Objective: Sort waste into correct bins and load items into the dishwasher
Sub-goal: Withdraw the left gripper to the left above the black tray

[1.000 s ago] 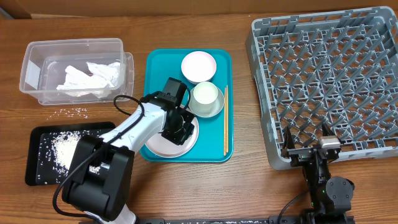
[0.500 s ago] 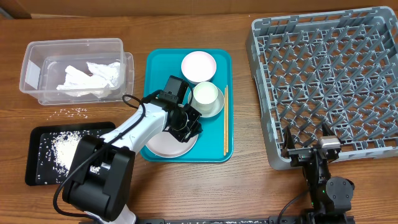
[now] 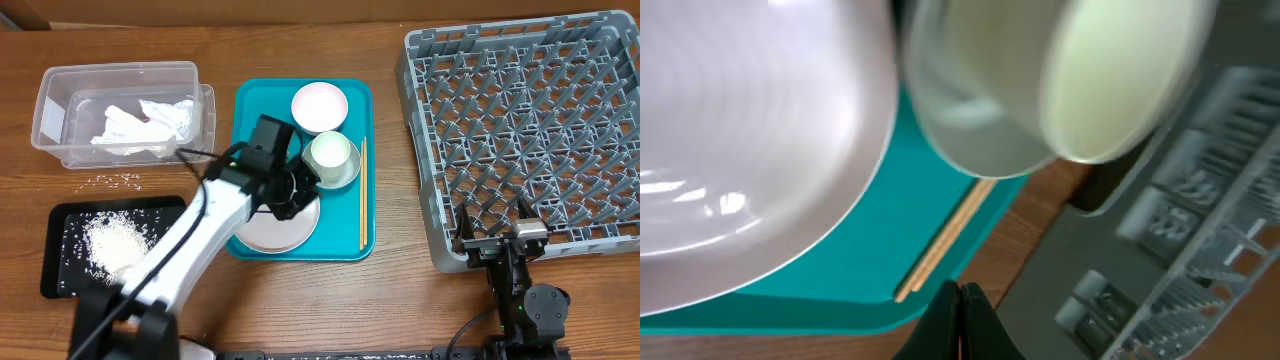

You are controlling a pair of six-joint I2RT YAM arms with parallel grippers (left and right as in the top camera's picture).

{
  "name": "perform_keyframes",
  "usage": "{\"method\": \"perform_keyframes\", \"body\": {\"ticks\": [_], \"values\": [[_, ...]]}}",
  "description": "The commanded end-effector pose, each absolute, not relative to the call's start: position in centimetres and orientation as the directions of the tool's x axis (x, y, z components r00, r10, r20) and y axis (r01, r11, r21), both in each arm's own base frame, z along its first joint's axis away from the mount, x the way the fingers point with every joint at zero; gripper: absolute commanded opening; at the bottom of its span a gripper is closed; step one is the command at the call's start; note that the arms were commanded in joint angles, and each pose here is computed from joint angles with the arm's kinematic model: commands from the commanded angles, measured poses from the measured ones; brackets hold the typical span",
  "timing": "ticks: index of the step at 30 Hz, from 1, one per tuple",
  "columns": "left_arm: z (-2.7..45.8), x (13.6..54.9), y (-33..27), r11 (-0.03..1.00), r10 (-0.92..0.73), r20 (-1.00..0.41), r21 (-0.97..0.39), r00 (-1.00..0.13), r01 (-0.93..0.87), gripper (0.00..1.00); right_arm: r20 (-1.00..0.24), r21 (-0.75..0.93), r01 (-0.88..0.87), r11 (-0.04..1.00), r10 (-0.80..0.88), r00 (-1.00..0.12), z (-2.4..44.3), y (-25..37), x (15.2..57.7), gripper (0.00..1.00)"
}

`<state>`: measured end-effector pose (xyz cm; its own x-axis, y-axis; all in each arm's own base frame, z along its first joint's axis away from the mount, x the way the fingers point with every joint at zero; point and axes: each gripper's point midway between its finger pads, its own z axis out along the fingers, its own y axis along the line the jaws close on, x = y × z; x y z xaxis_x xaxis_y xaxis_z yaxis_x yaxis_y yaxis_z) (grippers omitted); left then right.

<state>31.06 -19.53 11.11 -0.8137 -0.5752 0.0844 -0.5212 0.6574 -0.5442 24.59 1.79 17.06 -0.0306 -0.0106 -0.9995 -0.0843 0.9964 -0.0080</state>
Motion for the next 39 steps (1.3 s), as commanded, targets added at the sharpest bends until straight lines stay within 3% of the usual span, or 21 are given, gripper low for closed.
{"method": "perform_keyframes", "body": {"ticks": [1,5,8,10,16,19,20,24,27,30,32,33,36,39], "values": [[16.0,33.5,-16.1,0.737,-0.586,-0.227,-0.549,-0.778,-0.395,0.04,-1.000,-0.009,-0.075,0.997,-0.010,-0.023,17.0,1.7,24.6,1.00],[19.8,34.1,-11.5,0.846,-0.519,-0.500,-0.418,-0.694,-0.331,0.07,-1.000,-0.009,-0.074,0.997,-0.010,-0.023,17.0,1.6,24.6,1.00],[21.6,34.1,-8.8,0.902,-0.433,-0.628,-0.307,-0.647,-0.305,0.30,-1.000,-0.009,-0.074,0.997,-0.010,-0.023,17.0,1.6,24.6,1.00],[22.4,34.1,-7.1,0.929,-0.365,-0.687,-0.220,-0.628,-0.299,0.61,-1.000,-0.009,-0.075,0.997,-0.010,-0.023,17.0,1.7,24.6,1.00],[23.0,33.4,0.0,0.867,-0.360,-0.754,-0.054,-0.549,-0.496,0.66,-1.000,-0.010,-0.050,0.999,-0.011,-0.022,17.0,1.2,24.6,1.00],[22.6,33.1,3.2,0.817,-0.430,-0.733,-0.068,-0.527,-0.572,0.94,-1.000,-0.010,-0.034,0.999,-0.011,-0.020,17.1,0.9,24.6,1.00],[22.3,33.0,4.1,0.803,-0.456,-0.720,-0.081,-0.523,-0.590,0.97,-1.000,-0.010,-0.034,0.999,-0.011,-0.020,17.1,1.0,24.6,1.00],[20.9,31.9,6.8,0.749,-0.582,-0.623,-0.162,-0.522,-0.642,1.00,-1.000,-0.008,-0.061,0.998,-0.008,0.006,17.7,1.4,24.6,1.00],[20.3,31.2,8.4,0.706,-0.652,-0.568,-0.213,-0.502,-0.675,1.00,-0.994,-0.013,-0.339,0.941,0.025,0.107,20.3,6.2,23.5,1.00],[20.3,30.6,10.5,0.659,-0.683,-0.571,-0.213,-0.455,-0.721,1.00,-0.986,-0.005,-0.700,0.714,0.114,0.124,22.1,12.2,19.4,1.00],[20.4,30.4,11.2,0.642,-0.694,-0.573,-0.217,-0.436,-0.736,1.00,-0.987,-0.020,-0.856,0.517,0.125,0.099,22.3,14.9,15.9,1.00],[20.4,30.4,11.4,0.638,-0.695,-0.575,-0.217,-0.431,-0.739,1.00,-0.987,-0.044,-0.884,0.465,0.116,0.111,22.4,15.5,14.9,1.00],[20.4,30.4,11.5,0.636,-0.696,-0.577,-0.217,-0.429,-0.741,1.00,-0.973,-0.116,-0.875,0.470,0.124,0.196,23.8,15.4,14.5,1.00],[20.3,30.5,11.5,0.636,-0.696,-0.574,-0.216,-0.430,-0.741,1.00,-0.941,-0.060,-0.817,0.574,0.240,0.237,27.0,13.8,15.5,1.00]]}}
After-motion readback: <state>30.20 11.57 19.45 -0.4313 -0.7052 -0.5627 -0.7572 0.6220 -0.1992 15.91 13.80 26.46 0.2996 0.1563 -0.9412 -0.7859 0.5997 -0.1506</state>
